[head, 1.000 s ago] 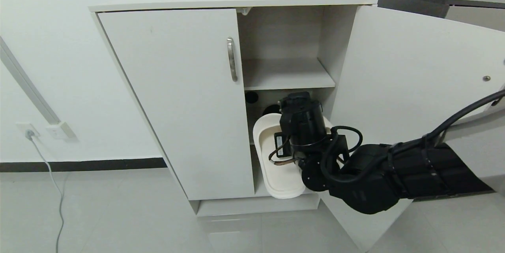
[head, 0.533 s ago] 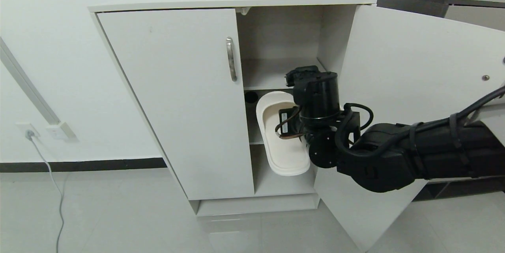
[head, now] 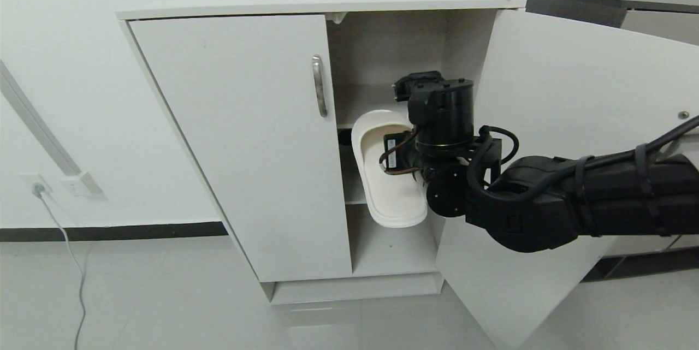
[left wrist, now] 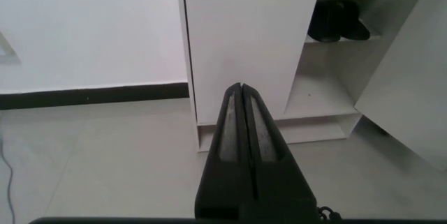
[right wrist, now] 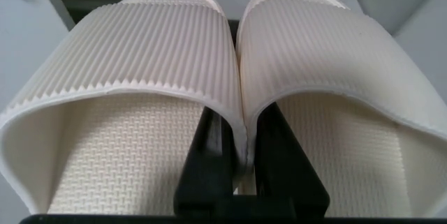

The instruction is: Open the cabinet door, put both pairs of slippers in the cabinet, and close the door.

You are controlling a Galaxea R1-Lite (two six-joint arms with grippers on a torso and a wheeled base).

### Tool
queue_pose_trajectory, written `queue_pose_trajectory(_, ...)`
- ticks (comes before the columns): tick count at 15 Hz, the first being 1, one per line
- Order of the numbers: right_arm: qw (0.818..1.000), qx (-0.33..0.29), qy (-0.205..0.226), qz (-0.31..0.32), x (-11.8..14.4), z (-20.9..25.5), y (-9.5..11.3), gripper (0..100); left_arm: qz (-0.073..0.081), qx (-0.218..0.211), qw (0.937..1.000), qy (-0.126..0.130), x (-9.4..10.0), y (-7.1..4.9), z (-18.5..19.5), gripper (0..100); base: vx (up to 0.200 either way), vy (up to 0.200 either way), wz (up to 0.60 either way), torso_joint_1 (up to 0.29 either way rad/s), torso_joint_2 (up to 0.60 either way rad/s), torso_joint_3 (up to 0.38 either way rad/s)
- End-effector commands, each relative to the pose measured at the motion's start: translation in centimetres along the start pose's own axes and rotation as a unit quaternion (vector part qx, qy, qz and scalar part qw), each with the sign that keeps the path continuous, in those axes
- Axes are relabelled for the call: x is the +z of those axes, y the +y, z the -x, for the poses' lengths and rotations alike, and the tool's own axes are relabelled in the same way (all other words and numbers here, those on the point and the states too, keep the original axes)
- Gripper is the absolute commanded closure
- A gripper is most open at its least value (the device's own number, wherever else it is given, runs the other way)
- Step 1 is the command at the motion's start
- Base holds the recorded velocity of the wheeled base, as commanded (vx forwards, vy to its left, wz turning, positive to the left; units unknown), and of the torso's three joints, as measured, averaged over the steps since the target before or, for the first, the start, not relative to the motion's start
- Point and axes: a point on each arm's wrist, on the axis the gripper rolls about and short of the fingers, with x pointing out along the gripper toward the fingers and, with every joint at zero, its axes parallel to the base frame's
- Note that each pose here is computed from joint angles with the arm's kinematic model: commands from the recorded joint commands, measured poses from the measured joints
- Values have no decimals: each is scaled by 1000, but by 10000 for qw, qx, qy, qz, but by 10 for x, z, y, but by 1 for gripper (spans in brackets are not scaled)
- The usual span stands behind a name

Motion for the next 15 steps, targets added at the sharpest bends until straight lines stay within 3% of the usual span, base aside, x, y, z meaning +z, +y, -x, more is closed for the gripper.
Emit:
queue_pose_trajectory(1,10000,4,-37,-35,3,0,0,100,-1,0,10000,-1,0,0,0,100,200,0,0,12,2,2)
queue_pose_trajectory(10,10000,3,-26,44,0,-4,4,100,-1,0,10000,-1,0,0,0,100,200,0,0,2,2,0)
queue_pose_trajectory(15,9999,12,76,99,9,-6,7,100,7,7,10000,-1,0,0,0,100,0,0,0,0,0,0)
